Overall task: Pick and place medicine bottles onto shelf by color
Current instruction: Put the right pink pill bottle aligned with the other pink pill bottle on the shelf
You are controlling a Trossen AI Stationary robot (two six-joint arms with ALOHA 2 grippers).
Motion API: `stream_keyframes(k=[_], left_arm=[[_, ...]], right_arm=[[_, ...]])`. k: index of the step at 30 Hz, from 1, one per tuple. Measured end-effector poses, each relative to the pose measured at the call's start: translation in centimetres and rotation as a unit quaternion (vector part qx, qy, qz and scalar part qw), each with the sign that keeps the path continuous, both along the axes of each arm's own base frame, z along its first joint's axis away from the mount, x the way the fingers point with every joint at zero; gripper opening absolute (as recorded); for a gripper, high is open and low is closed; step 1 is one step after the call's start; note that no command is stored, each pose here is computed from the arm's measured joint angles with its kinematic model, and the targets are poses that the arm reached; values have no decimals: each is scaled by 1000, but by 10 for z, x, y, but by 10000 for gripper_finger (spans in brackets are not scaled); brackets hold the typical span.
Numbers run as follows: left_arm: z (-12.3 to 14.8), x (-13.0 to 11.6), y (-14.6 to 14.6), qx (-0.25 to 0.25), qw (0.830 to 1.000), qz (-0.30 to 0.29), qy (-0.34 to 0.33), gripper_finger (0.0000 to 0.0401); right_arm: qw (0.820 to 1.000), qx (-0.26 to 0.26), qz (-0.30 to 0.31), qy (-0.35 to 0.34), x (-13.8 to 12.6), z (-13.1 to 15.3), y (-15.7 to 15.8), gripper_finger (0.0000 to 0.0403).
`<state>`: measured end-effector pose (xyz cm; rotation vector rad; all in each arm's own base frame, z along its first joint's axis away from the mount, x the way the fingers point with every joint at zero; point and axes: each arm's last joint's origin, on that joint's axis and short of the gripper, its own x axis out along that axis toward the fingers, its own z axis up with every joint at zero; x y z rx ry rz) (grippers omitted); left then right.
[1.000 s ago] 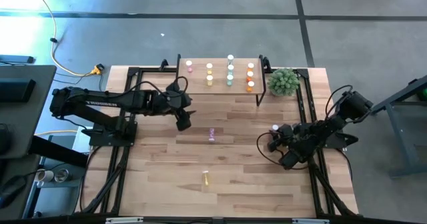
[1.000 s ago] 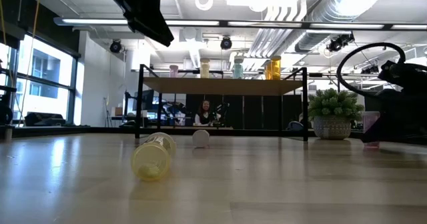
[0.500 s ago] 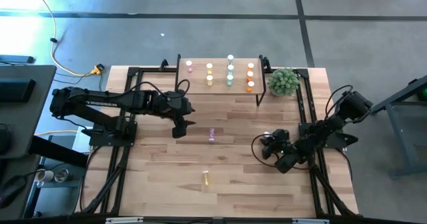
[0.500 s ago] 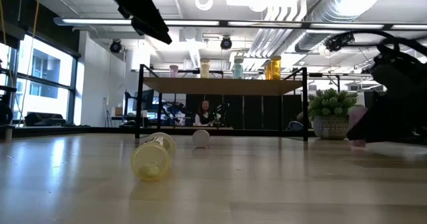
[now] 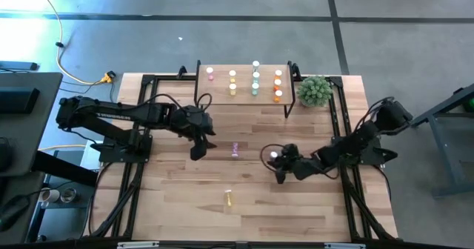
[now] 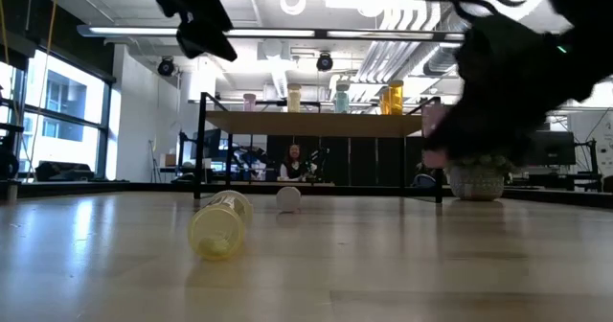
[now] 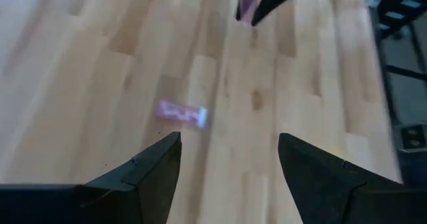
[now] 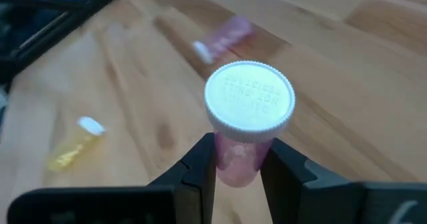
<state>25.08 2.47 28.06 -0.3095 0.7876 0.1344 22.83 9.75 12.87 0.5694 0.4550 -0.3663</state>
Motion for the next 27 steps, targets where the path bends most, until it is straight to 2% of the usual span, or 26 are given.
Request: stream_keyframes(k=[7, 11, 17, 27], left_arm=[[-2, 1, -15, -34, 999, -9, 9, 239], [-5, 3, -24, -55, 998, -25, 20, 239], [-8, 6, -37, -94, 994, -53, 28, 239], [-19, 25, -44, -141, 985, -99, 16, 239]], right_arm=[[997, -2, 79, -7, 37, 40, 5, 83], [994, 3, 106, 1, 51, 59, 7, 83], [990, 23, 138, -29, 67, 85, 9, 83], [975, 70, 209, -24, 96, 90, 15, 83]])
